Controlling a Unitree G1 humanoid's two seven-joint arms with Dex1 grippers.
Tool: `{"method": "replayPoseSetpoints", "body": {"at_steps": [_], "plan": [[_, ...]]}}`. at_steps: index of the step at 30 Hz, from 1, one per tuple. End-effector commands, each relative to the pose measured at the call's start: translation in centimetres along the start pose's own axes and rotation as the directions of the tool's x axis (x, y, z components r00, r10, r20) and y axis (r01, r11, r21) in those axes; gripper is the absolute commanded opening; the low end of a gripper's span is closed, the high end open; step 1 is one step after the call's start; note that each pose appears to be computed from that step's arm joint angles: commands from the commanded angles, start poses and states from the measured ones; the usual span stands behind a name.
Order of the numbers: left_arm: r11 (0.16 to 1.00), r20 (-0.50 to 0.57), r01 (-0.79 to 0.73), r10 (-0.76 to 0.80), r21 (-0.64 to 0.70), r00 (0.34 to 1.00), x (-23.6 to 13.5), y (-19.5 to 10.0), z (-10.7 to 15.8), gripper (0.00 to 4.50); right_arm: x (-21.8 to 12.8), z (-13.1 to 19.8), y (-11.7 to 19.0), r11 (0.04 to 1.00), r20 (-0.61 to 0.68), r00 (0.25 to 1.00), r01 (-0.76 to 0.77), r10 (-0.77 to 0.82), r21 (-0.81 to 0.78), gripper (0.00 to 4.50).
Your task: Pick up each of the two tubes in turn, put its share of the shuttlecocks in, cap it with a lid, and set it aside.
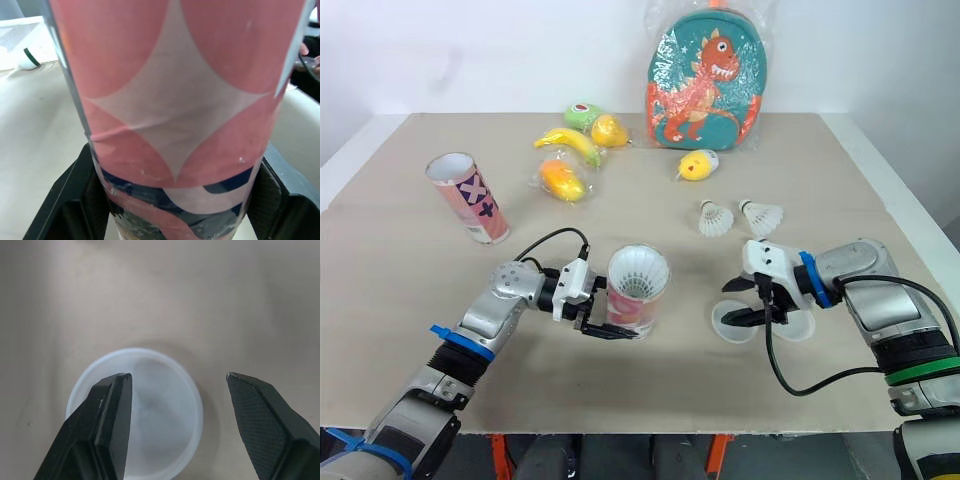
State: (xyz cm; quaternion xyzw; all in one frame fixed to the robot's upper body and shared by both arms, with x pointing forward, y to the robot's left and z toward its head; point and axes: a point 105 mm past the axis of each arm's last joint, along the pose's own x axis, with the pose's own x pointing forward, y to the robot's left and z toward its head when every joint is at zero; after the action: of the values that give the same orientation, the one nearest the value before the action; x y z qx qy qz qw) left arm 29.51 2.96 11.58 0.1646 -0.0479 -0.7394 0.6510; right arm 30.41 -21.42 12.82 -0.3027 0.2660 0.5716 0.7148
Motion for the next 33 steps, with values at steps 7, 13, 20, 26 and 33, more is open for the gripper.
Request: {"method": "replayPoseSetpoints", "body": {"at_steps": [7, 13, 20, 26, 33], "plan": [[1.0, 0.035, -0.026, 0.026, -0.002, 0.999, 0.0, 0.2, 0.5, 3.06, -0.4, 0.6, 0.1, 0.998, -0.018, 1.0, -0.026, 0.025, -0.054, 0.03], [1.0, 0.007, -0.007, 0.007, -0.01, 1.0, -0.2, -0.2, -0.1, 3.06, -1.1, 4.3, 1.0, 0.997, 0.17, 0.983, -0.057, 0.067, -0.059, 0.03], [1.0, 0.002, -0.014, 0.014, -0.015, 1.0, -0.4, 0.1, -0.3, 3.06, -4.9, 8.1, 0.8, 0.997, 0.318, 0.948, 0.034, -0.01, -0.07, 0.03], [0.999, 0.003, 0.002, -0.002, -0.033, 1.0, -0.3, -0.1, -0.5, 3.06, -8.6, 14.4, 1.1, 0.964, 0.419, 0.908, 0.125, -0.015, -0.236, 0.03], [0.997, -0.024, 0.062, -0.063, -0.05, 0.998, -0.1, 0.0, -0.9, 3.06, -5.6, 19.3, 3.3, 0.924, 0.398, 0.902, -0.004, 0.169, -0.383, 0.03]]}}
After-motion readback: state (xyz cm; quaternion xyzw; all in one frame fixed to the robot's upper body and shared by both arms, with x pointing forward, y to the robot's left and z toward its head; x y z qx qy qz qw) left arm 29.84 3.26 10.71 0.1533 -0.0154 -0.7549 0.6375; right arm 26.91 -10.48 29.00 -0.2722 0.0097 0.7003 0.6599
